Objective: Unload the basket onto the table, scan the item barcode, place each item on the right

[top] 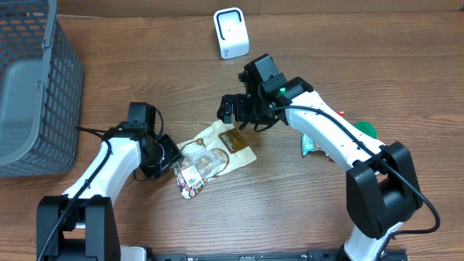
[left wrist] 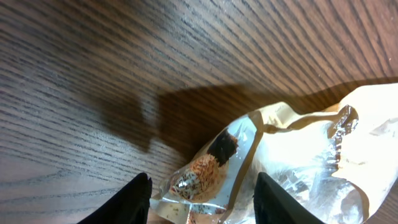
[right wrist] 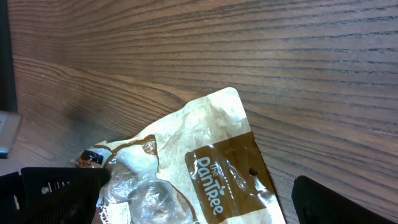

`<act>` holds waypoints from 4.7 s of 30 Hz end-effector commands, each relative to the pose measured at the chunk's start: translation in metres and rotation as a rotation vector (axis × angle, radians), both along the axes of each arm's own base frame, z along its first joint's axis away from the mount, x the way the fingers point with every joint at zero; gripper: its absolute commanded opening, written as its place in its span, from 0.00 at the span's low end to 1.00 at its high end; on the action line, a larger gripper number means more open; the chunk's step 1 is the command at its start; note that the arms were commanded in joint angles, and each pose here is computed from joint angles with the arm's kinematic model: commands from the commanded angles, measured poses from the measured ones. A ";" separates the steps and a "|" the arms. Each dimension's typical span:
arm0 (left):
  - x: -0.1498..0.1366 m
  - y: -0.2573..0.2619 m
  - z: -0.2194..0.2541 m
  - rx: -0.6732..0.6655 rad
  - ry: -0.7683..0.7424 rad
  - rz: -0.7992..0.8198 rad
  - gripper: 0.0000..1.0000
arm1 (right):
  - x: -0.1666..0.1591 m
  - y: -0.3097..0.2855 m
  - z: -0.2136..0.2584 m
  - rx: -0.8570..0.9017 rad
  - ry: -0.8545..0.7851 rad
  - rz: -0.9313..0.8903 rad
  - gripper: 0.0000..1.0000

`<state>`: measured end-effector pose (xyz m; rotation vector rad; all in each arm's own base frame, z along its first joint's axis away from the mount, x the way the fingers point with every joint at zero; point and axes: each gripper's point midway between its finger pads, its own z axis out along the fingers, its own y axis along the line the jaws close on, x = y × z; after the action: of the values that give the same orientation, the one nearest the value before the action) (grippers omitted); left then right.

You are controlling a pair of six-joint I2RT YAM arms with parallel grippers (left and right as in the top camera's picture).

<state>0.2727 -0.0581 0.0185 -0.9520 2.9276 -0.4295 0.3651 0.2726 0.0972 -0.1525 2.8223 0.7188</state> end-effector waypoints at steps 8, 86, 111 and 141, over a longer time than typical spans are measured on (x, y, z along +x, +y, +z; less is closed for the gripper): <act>-0.015 -0.024 -0.004 -0.022 0.015 -0.134 0.51 | 0.000 0.002 0.002 0.009 -0.004 0.001 1.00; 0.070 0.008 0.018 0.231 -0.178 -0.320 0.09 | -0.028 -0.004 -0.070 -0.180 0.024 0.018 0.89; 0.071 -0.009 0.030 0.215 -0.192 -0.442 0.11 | -0.031 -0.006 -0.078 -0.174 0.036 0.000 0.93; 0.043 -0.025 -0.024 0.164 -0.179 -0.475 0.12 | -0.059 0.004 -0.105 -0.135 0.202 0.001 0.79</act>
<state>0.3243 -0.0805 0.0033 -0.1957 2.9082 -0.2583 0.3242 0.2727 0.0137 -0.1083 2.9757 0.5471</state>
